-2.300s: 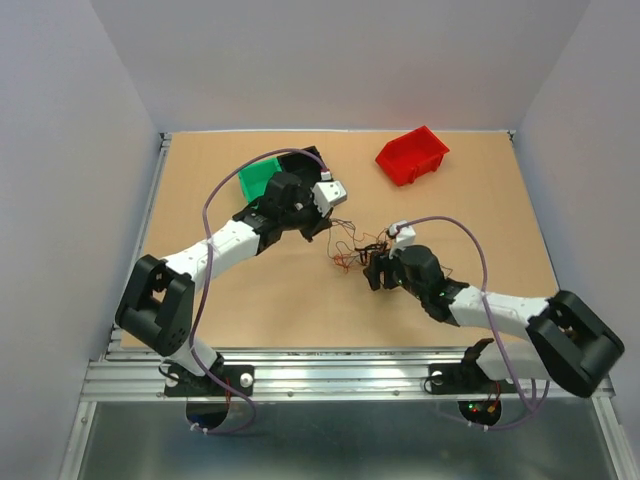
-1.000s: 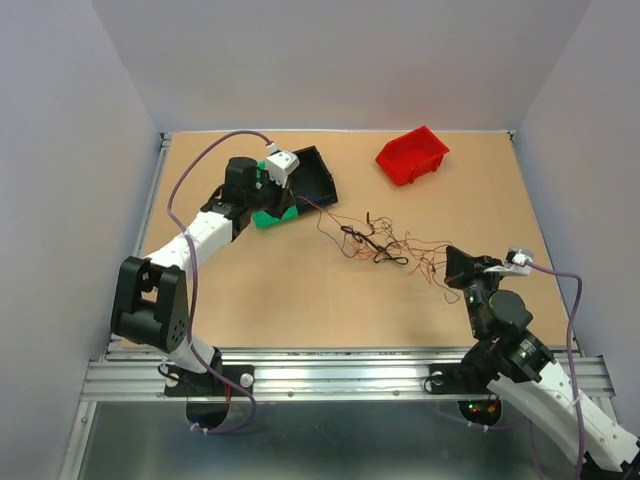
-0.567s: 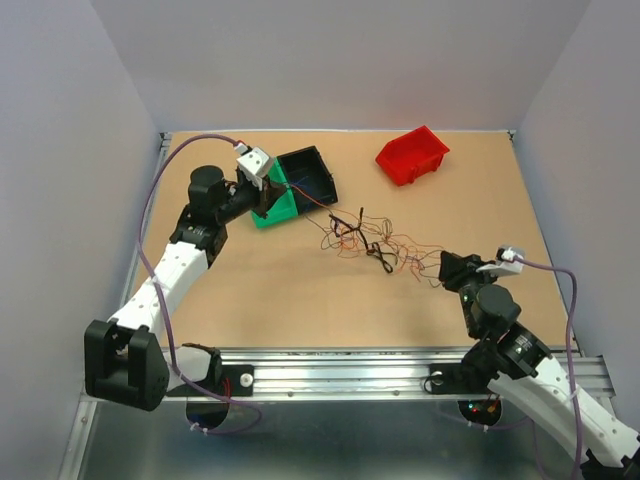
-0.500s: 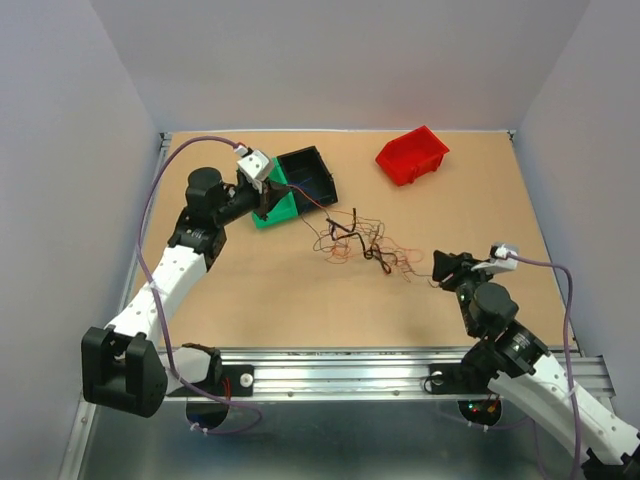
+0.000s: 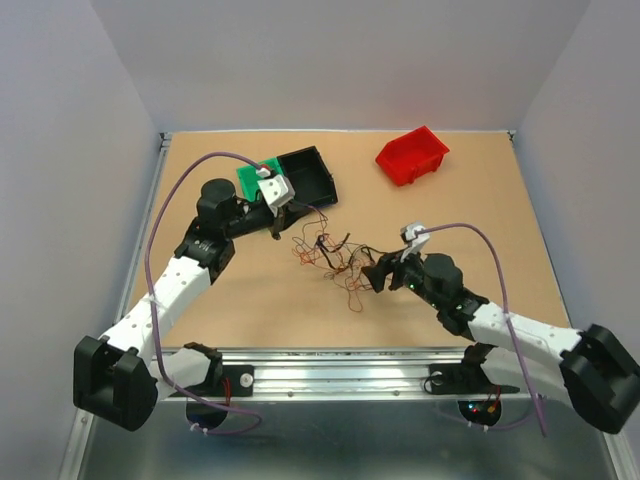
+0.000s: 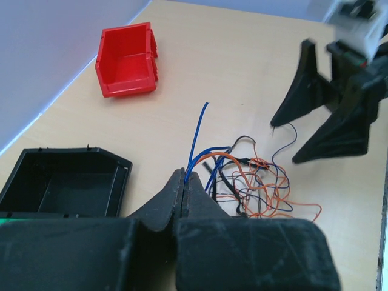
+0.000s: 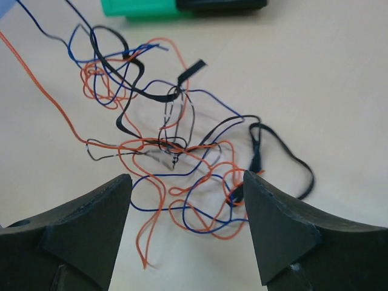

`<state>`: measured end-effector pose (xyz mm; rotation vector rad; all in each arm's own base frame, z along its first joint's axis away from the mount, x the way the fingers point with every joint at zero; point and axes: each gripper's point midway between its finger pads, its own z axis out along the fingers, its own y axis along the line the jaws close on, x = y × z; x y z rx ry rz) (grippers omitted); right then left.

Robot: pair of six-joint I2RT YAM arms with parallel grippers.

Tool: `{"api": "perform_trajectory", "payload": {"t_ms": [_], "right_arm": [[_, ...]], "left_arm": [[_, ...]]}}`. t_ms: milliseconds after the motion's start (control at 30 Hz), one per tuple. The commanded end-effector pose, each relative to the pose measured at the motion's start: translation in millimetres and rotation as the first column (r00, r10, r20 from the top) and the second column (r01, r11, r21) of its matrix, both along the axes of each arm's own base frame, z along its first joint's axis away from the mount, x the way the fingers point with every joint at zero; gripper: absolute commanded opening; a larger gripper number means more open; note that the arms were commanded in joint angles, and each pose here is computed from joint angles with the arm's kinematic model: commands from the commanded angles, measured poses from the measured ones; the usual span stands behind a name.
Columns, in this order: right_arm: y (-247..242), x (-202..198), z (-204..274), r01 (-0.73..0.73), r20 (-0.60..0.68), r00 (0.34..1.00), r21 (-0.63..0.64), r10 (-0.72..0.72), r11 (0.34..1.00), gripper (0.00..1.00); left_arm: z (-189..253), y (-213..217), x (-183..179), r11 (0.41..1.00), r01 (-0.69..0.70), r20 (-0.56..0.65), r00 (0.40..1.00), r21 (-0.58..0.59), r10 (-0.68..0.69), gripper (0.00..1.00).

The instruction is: Untangle the cables

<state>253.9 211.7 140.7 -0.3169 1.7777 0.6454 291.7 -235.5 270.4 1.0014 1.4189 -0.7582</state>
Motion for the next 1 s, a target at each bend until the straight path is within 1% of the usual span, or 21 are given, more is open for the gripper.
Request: {"api": "perform_trajectory", "payload": {"t_ms": [0,33,67,100,133,167,200,400,533,567,733,833,867,933,967], "right_arm": [[53.5,9.1,46.4,-0.225,0.193,0.959,0.064,0.209,0.972,0.79],[62.2,11.2,30.9,-0.245,0.168,0.957,0.042,0.234,0.969,0.79],[68.0,12.7,26.8,-0.263,0.173,0.952,0.032,0.254,0.964,0.79],[77.8,12.5,36.8,-0.303,0.216,0.934,0.046,0.286,0.952,0.8],[84.6,13.0,36.8,-0.321,0.224,0.926,0.037,0.305,0.946,0.8],[91.8,16.0,21.3,-0.33,0.189,0.928,0.016,0.321,0.944,0.8],[99.8,21.5,29.4,-0.329,0.207,0.925,0.02,0.318,0.944,0.8],[128.8,34.1,4.4,-0.353,0.172,0.921,-0.014,0.35,0.936,0.8],[140.2,38.6,-7.0,-0.362,0.161,0.919,-0.024,0.361,0.932,0.8],[142.2,39.0,-9.5,-0.363,0.157,0.919,-0.026,0.362,0.931,0.78],[153.3,46.2,-20.7,-0.362,0.142,0.921,-0.031,0.362,0.932,0.74],[155.4,46.6,-26.7,-0.359,0.13,0.924,-0.029,0.359,0.933,0.74],[155.3,45.9,-28.5,-0.357,0.124,0.926,-0.026,0.357,0.934,0.74],[153.1,45.1,-31.4,-0.35,0.121,0.929,-0.03,0.351,0.936,0.74],[151.7,45.3,-32.9,-0.343,0.117,0.932,-0.029,0.344,0.939,0.73]], "left_arm": [[26.1,-0.2,-7.7,1.0,0.017,0.093,0.996,-0.022,-0.015,0.0],[26.6,0.3,-7.4,1.0,0.013,0.093,0.996,-0.023,-0.011,0.0],[27.8,0.2,-7.5,1.0,0.011,0.095,0.995,-0.025,-0.009,0.0],[27.6,0.6,-6.7,1.0,0.008,0.092,0.996,-0.025,-0.006,0.0],[27.6,0.6,-6.7,1.0,0.008,0.092,0.996,-0.025,-0.006,0.0],[28.3,0.7,-7.2,1.0,0.007,0.094,0.996,-0.025,-0.004,0.0],[28.7,0.2,-8.1,1.0,0.013,0.093,0.996,-0.026,-0.01,0.0],[37.2,1.2,-13.0,0.999,0.013,0.111,0.994,-0.036,-0.009,0.0],[52.9,2.9,-11.6,0.998,-0.007,0.123,0.992,-0.059,0.014,0.0],[55.9,2.6,-11.1,0.998,-0.007,0.123,0.992,-0.061,0.014,0.0],[87.7,-0.2,-14.8,0.995,0.019,0.15,0.989,-0.094,-0.005,0.0],[113.9,-1.1,-16.7,0.992,0.024,0.165,0.986,-0.126,-0.003,0.0],[131.7,-0.3,-16.6,0.99,0.024,0.194,0.981,-0.14,0.004,0.0],[147.3,0.5,-17.0,0.988,0.02,0.2,0.98,-0.152,0.011,0.0],[171.0,2.5,-20.3,0.985,0.024,0.239,0.971,-0.17,0.018,0.0]]}}
